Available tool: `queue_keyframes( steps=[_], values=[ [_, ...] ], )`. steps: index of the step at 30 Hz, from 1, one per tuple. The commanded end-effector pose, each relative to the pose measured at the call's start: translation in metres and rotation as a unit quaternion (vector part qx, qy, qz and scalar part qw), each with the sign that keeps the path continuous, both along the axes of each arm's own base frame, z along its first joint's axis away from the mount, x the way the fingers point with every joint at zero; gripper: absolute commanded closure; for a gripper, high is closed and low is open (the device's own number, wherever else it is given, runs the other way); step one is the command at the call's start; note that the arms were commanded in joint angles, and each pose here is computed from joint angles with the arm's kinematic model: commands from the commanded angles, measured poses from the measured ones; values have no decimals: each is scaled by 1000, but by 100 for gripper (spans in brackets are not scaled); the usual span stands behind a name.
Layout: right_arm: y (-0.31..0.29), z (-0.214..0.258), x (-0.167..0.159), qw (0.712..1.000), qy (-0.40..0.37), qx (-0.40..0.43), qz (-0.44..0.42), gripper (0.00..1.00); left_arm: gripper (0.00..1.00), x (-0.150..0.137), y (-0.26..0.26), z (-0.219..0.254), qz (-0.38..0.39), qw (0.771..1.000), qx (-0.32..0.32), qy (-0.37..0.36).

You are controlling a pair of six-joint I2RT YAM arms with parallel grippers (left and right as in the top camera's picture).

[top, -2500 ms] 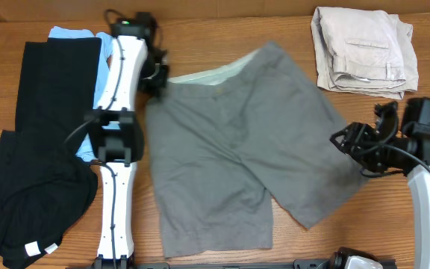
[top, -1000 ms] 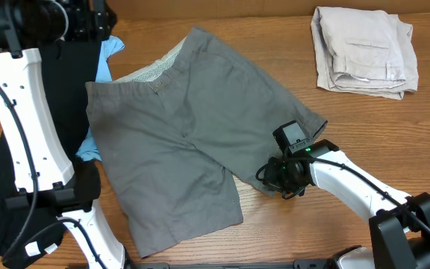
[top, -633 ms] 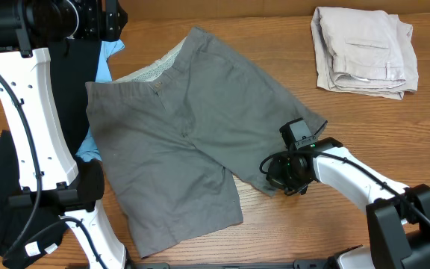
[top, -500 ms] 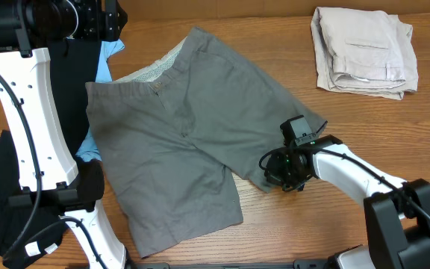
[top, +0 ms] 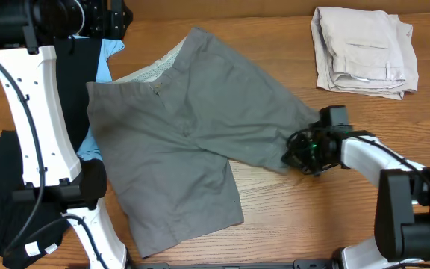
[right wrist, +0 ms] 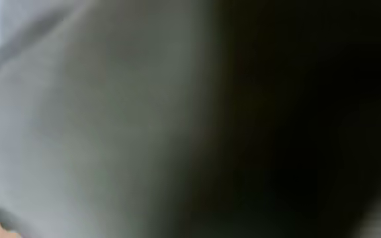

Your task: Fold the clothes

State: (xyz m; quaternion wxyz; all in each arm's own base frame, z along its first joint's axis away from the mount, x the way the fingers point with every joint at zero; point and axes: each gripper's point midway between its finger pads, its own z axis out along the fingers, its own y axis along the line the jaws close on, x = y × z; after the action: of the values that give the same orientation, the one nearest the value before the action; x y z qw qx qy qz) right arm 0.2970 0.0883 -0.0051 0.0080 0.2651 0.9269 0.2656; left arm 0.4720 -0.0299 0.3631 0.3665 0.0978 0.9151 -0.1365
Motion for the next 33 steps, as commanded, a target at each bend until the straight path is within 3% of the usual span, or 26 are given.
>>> queue_keyframes(
  steps=[1, 14, 22, 27, 33],
  values=[
    [-70, -46, -15, 988, 34, -143, -36, 96, 11, 14, -10, -29, -19, 999, 4, 29],
    [-114, -2, 61, 982, -71, -161, -65, 92, 12, 58, -25, -113, -33, 995, 9, 92],
    [-106, 73, 80, 985, -71, -149, -45, 82, 11, 57, -22, -87, -30, 998, 12, 55],
    [-79, 151, 67, 982, -134, -134, -22, 71, 11, 35, -7, -49, -2, 999, 43, 31],
    [-17, 195, 5, 980, -147, -119, 66, 49, 10, -2, 10, -1, 36, 996, 81, -3]
  ],
)
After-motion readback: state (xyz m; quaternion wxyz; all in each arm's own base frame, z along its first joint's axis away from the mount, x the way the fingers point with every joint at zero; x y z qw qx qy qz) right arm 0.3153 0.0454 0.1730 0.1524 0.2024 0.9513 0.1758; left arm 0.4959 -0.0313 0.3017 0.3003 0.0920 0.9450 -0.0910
